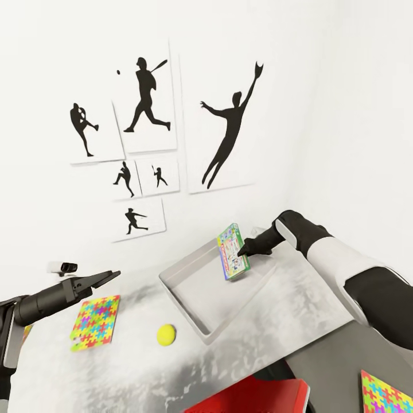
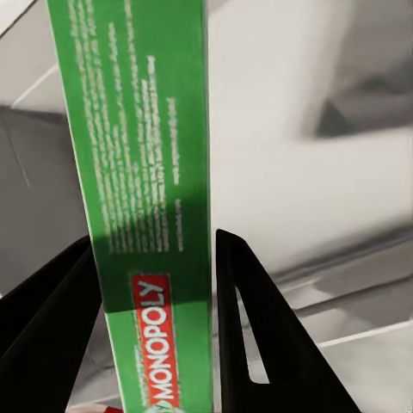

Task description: Put all the toys in the child's room - the three board games (two on the bed and one on the table), the two jigsaw puzzles on the table, and the tennis ball on the table - inside the toy box on the table in the child's room.

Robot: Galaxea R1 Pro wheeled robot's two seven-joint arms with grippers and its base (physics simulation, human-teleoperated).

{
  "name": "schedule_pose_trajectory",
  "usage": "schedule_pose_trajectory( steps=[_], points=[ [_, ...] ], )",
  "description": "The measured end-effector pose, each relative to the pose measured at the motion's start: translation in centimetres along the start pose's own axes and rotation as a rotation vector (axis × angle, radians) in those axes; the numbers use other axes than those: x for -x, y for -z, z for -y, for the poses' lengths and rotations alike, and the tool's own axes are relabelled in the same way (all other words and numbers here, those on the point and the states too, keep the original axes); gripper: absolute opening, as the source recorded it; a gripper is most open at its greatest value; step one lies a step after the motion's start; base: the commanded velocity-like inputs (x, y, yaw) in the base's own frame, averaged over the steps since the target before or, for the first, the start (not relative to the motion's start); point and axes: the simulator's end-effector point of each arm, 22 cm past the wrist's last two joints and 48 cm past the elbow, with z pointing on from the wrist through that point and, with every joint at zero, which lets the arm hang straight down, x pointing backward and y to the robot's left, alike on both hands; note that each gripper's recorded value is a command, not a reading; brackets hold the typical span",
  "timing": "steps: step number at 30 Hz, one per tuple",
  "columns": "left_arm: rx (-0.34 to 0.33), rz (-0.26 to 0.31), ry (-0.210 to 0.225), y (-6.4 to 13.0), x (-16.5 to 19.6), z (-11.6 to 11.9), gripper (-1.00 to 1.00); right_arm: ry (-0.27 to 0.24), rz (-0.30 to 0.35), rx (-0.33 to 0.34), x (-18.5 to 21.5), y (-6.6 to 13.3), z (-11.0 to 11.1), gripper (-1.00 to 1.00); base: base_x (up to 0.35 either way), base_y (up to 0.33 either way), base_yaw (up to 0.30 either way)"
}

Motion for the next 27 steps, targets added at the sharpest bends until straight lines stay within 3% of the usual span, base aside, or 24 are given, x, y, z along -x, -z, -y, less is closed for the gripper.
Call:
schedule_pose_trajectory(
  steps=[9, 19, 27],
  points=[
    [0.006, -0.003, 0.012, 0.0, -0.3, -0.7, 1.0, 0.044, -0.015, -0.032, 0.6, -0.1, 0.1, -1.0, 0.0, 0.0, 0.0],
    [0.014, -0.005, 0.026, 0.0, -0.5, -1.4, 1.0, 0.069, -0.05, -0.009, 0.1, -0.9, -0.2, -1.0, 0.0, 0.0, 0.0],
    [0.021, -0.006, 0.037, 0.1, -0.8, -2.0, 1.0, 0.105, -0.096, -0.057, -0.9, -2.0, 0.9, -1.0, 0.0, 0.0, 0.0]
  ],
)
